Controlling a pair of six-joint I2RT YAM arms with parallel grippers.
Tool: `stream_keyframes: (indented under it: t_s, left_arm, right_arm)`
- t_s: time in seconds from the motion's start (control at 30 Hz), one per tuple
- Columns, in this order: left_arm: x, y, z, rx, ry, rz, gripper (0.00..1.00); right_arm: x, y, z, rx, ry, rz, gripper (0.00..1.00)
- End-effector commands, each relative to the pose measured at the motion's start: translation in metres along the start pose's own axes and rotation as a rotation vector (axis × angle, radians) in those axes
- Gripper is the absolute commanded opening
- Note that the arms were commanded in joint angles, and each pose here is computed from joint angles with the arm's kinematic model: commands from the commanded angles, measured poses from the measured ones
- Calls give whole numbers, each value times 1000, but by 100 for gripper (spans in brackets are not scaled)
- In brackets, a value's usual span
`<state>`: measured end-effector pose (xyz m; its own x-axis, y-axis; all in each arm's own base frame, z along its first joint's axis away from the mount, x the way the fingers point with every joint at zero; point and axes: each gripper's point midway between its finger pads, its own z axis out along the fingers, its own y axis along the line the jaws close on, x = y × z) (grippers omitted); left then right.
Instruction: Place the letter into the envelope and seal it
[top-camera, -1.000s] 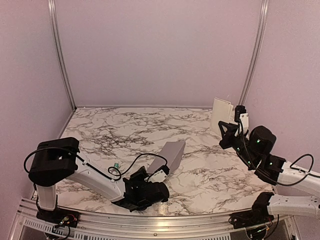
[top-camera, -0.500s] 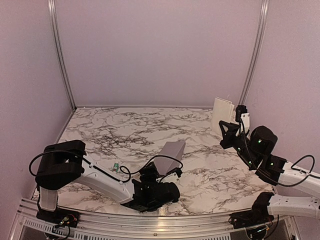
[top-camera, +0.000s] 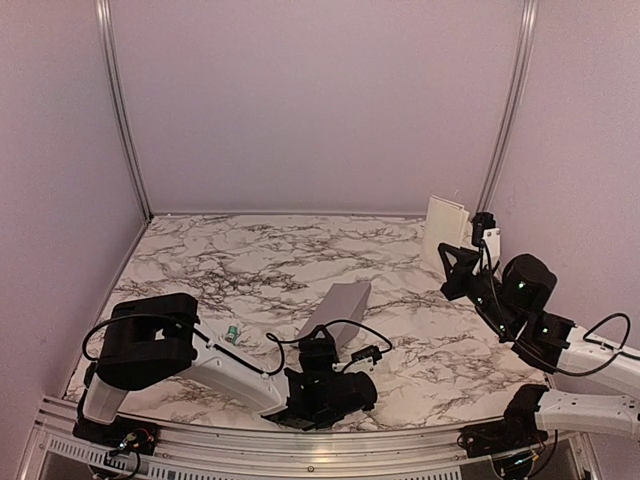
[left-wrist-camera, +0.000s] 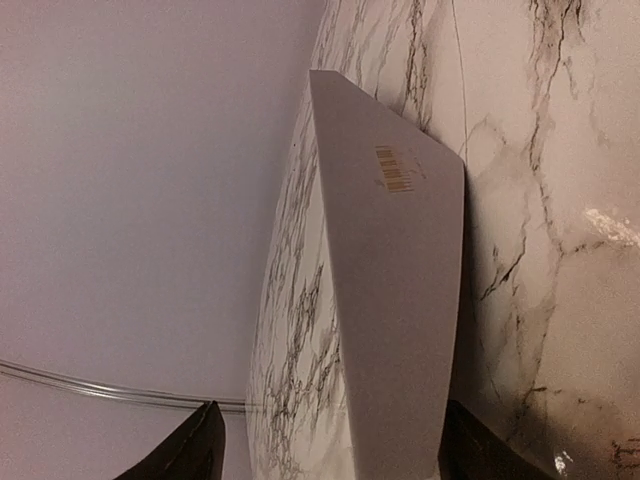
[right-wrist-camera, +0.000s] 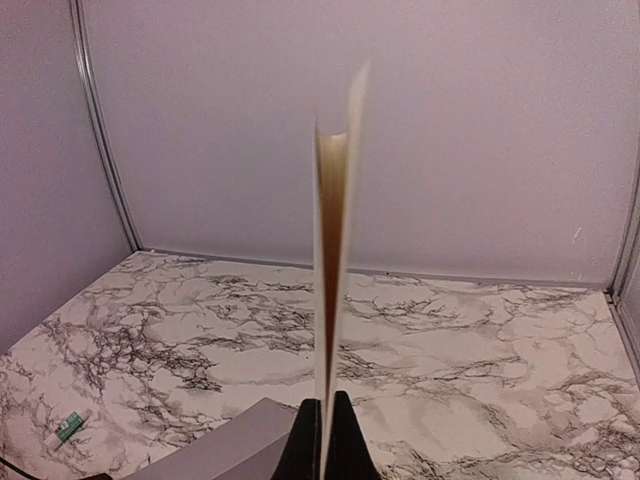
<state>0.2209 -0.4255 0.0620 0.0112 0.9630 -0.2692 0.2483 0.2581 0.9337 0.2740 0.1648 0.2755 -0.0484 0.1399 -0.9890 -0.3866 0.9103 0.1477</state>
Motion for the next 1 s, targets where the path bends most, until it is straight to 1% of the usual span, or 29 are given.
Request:
stream_keyframes:
  t_s: [0.0,0.07,0.13,0.17,0.33,0.5,0.6,0.67,0.83,0.97]
  left_arm:
    - [-12,4,-1,-64,-14,43,72]
    - [-19,5,-1,-67,-21,50,69]
    - [-24,4,-2,-60,-31,59,62]
    - [-27,4,-1,-57,-35,62,58]
    - [-39,8,-2,-51,-56,67,28]
    - [-50,17,-5,-44,-77,52,7]
    - [-52,26,-8,-37,-91,19,0]
    - [-52,32,-10,-28,-101,-15,0]
    - [-53,59,-20,31,-160,-186,0]
    - [-46,70,-21,46,-165,-236,0]
  right_arm:
    - [-6,-1,-1,-2,-18,-3,0]
    - [-7,-1,-2,-5,-19,-2,0]
    - [-7,-1,-2,-5,-21,-2,0]
    - [-7,-1,-2,-5,-22,-2,0]
    - [-5,0,0,-5,-17,-8,0]
    - [-3,1,1,-9,-8,-10,0]
    - [-3,0,1,-8,-9,-10,0]
    - [-3,1,2,-7,-10,-10,0]
    - [-2,1,3,-8,-5,-12,0]
    - [-1,2,4,-13,0,-11,0]
